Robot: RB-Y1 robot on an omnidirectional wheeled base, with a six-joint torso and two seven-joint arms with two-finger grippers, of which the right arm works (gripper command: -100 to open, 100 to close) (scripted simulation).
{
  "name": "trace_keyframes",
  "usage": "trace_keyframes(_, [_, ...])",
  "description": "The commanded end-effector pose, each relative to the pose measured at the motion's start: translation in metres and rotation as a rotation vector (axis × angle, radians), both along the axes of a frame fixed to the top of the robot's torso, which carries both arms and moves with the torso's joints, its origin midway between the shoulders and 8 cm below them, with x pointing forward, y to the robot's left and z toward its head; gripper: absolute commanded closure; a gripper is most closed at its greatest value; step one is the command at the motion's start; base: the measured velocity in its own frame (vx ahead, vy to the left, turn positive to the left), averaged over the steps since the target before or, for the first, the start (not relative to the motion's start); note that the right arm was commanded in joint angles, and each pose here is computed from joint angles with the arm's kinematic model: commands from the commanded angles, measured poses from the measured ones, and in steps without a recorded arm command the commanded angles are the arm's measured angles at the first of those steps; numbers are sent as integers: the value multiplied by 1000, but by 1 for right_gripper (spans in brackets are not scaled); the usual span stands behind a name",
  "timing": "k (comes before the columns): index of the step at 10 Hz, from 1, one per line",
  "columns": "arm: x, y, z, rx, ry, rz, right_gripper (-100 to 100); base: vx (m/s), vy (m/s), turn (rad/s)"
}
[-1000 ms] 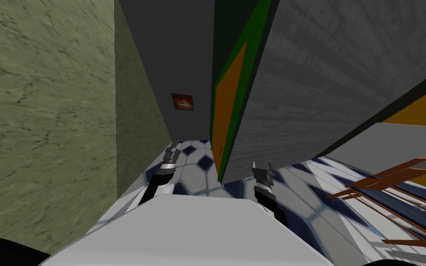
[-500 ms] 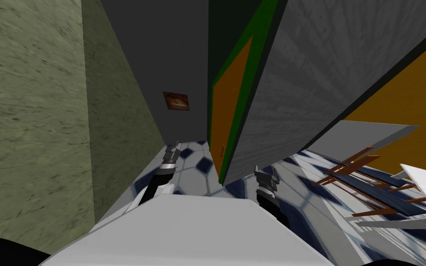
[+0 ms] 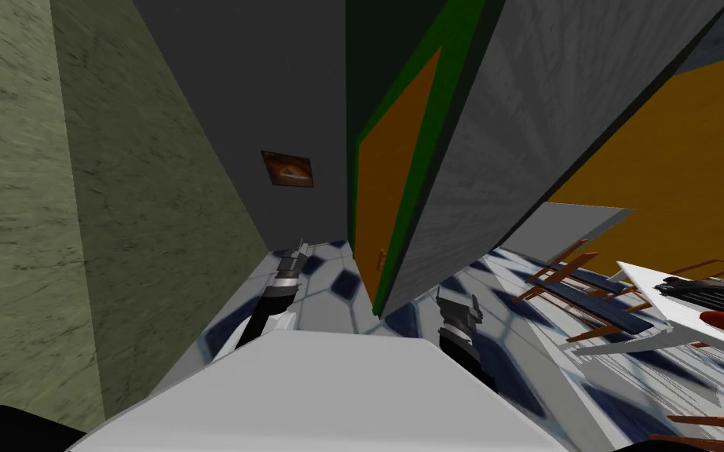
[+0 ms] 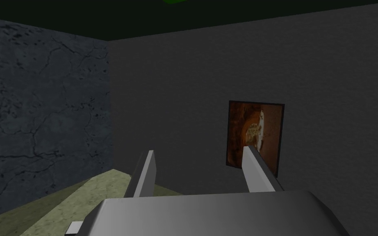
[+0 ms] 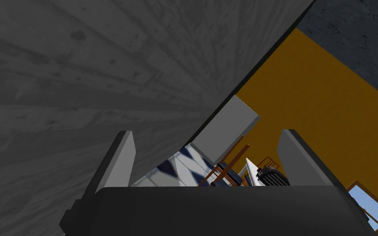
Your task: Push the door open
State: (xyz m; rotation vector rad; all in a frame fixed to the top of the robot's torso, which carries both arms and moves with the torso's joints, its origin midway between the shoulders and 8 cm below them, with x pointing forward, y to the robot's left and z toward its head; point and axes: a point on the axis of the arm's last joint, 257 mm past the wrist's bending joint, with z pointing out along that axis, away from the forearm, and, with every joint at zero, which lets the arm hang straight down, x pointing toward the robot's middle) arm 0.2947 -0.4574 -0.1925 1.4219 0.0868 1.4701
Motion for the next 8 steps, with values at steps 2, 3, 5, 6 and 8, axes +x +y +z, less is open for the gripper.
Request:
trace_keyframes(2, [-9, -12, -13, 49, -7, -27, -100, 90, 102, -149])
trace_keyframes(3, [-14, -18, -19, 75, -11, -42, -100, 102, 143, -145])
trace_keyframes(5, [-22, -26, -29, 112, -16, -66, -100, 81, 144, -171])
trace_keyframes(6, [-27, -32, -35, 136, -20, -83, -100, 91, 129, -155])
trace_keyframes(8, [-39, -43, -49, 184, -28, -118, -100, 106, 149, -196])
